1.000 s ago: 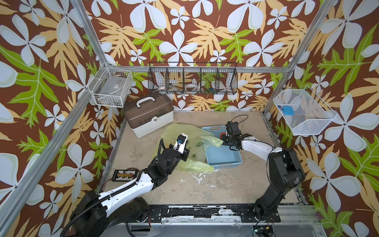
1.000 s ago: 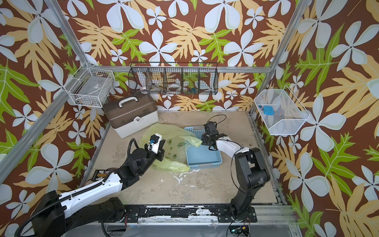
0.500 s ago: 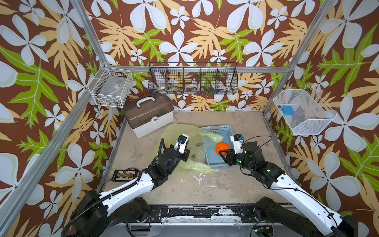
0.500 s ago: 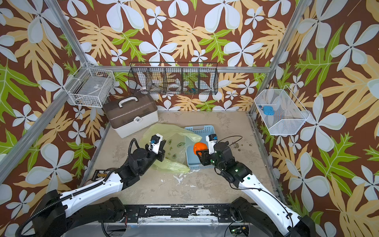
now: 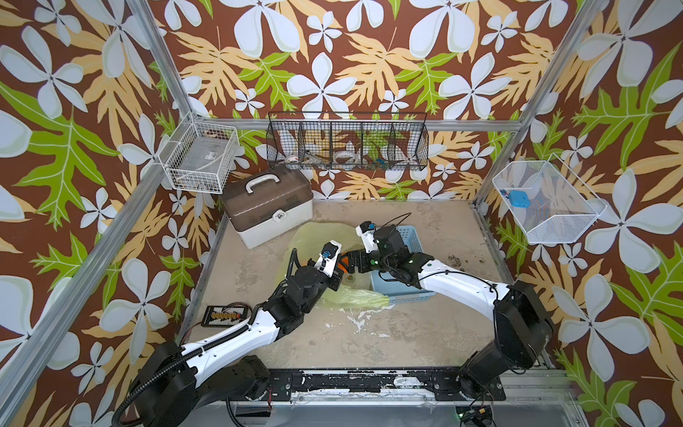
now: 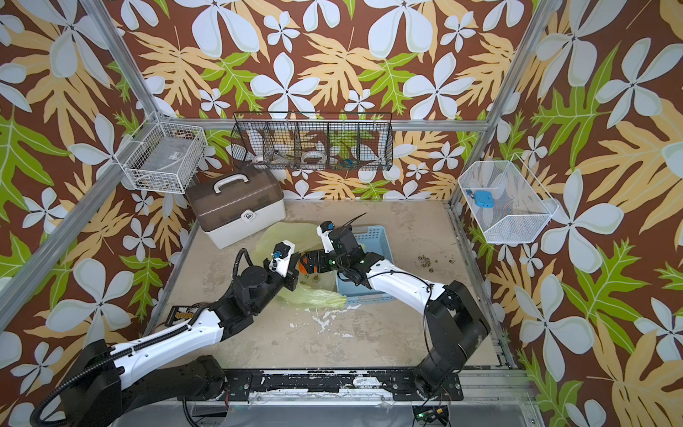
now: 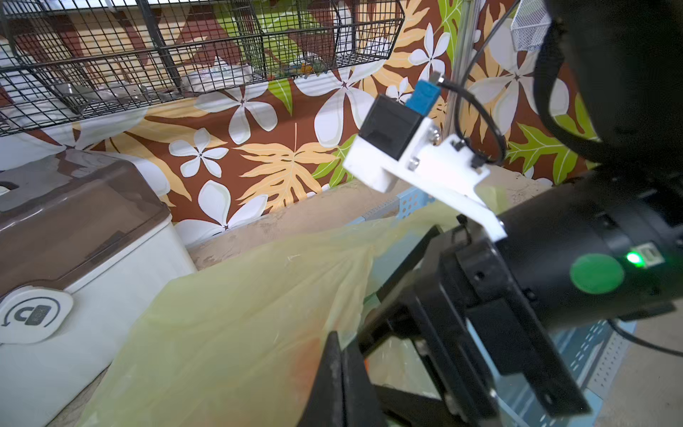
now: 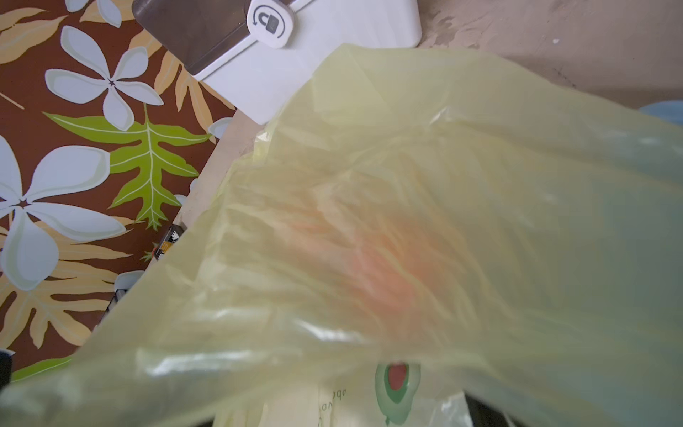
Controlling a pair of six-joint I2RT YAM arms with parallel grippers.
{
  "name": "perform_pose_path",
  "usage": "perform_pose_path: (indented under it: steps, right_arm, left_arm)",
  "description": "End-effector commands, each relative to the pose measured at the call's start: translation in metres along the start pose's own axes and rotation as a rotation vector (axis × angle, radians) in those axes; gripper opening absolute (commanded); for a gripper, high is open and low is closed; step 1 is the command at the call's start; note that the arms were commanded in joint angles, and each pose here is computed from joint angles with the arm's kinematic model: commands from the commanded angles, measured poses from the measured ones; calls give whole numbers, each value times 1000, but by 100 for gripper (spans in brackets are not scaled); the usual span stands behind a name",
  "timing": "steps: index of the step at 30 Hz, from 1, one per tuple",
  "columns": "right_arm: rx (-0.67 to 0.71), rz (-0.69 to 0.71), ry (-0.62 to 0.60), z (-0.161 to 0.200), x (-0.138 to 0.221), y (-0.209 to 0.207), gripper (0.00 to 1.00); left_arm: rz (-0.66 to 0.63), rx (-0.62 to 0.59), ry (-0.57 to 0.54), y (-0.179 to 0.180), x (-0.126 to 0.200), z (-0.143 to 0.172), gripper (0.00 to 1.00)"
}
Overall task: Place the oranges into plastic bags & tie knots
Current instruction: Place the orange in the plastic bag, then adjust the plastic bag at the center of the board.
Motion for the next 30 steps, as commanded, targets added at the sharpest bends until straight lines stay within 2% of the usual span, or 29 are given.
perform_pose_path:
  steps: [1, 6, 10, 17, 22, 23, 25, 27, 30]
  right_arm:
    - [79, -36, -42, -4, 38, 14, 97]
    - [82, 23, -118, 2, 110, 20, 97]
    - [45, 25, -112, 25, 139, 23, 98]
    - [-83, -91, -39, 76, 132, 28, 99]
    - [-137, -129, -29, 85, 116, 28, 92]
    - [-142, -133, -25, 86, 114, 27, 87]
    - [-147, -146, -28, 85, 111, 28, 70]
    - [-150, -163, -39, 81, 112, 31, 47]
    - [-147, -175, -65, 74, 115, 34, 5]
  left_arm:
    - [-16, 22, -38, 1, -1, -9, 0]
    - [-10, 14, -44, 1, -5, -10, 0]
    - [-9, 2, -43, 1, -6, -10, 0]
    - [-2, -2, -44, 0, -7, -11, 0]
    - [2, 1, -47, -1, -7, -13, 0]
    - [3, 1, -46, -1, -7, -13, 0]
    - [3, 3, -45, -1, -8, -13, 0]
    - [5, 7, -43, -1, -8, -13, 0]
    - [8, 14, -41, -2, -9, -11, 0]
Point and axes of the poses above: each gripper's point midway between its finger pads, its own x axis back along the fingers, its own y axis along the line the jaws close on, z = x × y, the point moved 4 cm from there along x, back along the fingers, and after that the axes turned 14 degrees about x, right-handed, at the moved point
